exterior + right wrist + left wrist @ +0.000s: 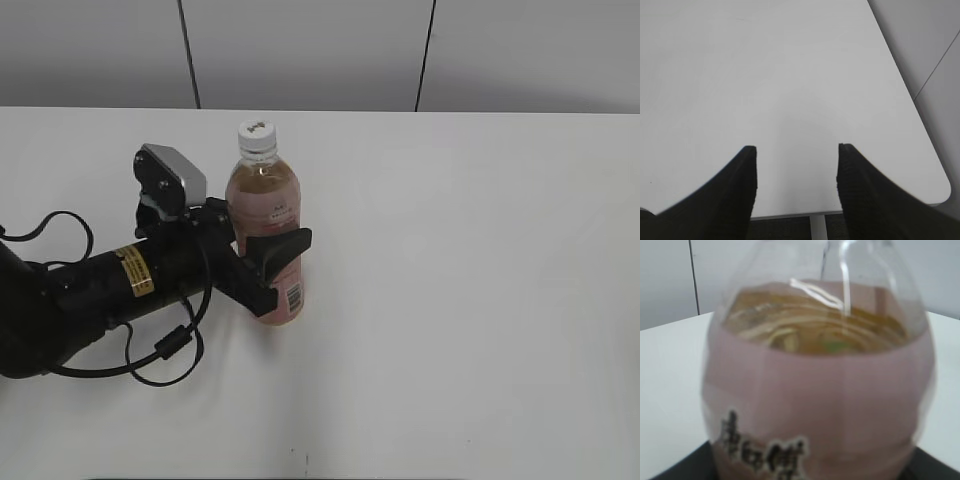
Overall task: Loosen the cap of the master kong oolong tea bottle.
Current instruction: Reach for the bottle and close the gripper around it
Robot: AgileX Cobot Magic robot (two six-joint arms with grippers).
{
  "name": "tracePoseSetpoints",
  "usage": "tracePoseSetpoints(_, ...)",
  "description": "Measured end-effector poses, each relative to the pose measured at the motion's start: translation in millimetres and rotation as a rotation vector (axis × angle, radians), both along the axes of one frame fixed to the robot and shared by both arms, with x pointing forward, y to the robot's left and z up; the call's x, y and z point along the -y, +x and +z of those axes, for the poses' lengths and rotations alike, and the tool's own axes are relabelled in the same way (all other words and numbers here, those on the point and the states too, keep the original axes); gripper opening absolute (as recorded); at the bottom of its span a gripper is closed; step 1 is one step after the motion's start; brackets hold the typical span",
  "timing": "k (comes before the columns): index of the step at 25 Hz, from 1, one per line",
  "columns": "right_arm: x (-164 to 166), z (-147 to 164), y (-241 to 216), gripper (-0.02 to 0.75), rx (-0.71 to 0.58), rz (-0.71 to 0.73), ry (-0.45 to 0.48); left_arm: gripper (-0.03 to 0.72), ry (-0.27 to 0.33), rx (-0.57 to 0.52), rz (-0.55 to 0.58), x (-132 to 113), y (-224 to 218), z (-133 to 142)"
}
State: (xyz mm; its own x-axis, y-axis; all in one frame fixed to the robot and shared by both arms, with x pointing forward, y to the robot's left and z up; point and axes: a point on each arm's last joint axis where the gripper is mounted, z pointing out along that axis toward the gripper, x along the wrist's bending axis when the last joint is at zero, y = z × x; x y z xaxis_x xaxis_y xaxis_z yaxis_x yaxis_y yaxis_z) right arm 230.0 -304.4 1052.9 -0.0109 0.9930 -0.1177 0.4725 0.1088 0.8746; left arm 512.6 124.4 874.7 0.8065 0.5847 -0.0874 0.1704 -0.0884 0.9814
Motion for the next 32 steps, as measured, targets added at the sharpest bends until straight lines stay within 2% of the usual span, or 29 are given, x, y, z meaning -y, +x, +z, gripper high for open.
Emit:
tracePoseSetpoints(13, 0, 1, 0, 0.396, 0.004, 0.003, 0.003, 0.389, 0.003, 0.003, -0.013, 1, -1, 0)
tracePoseSetpoints(17, -4, 19, 7, 0.396, 0.054, 0.035, 0.036, 0.389, 0.006, 0.006, -0.027, 1, -2, 0)
tracePoseSetpoints(23, -12, 52, 81, 0.396, -0.122, 0.109, 0.035, 0.389, 0.024, 0.009, -0.035, 2, -2, 3)
tracePoseSetpoints(26, -20, 60, 122, 0.396, -0.181, 0.202, 0.043, 0.389, 0.052, 0.013, -0.032, 1, -2, 6)
tracePoseSetpoints(32, -42, 59, 182, 0.396, -0.294, 0.374, 0.220, 0.389, 0.098, 0.039, -0.026, 0, -1, 16)
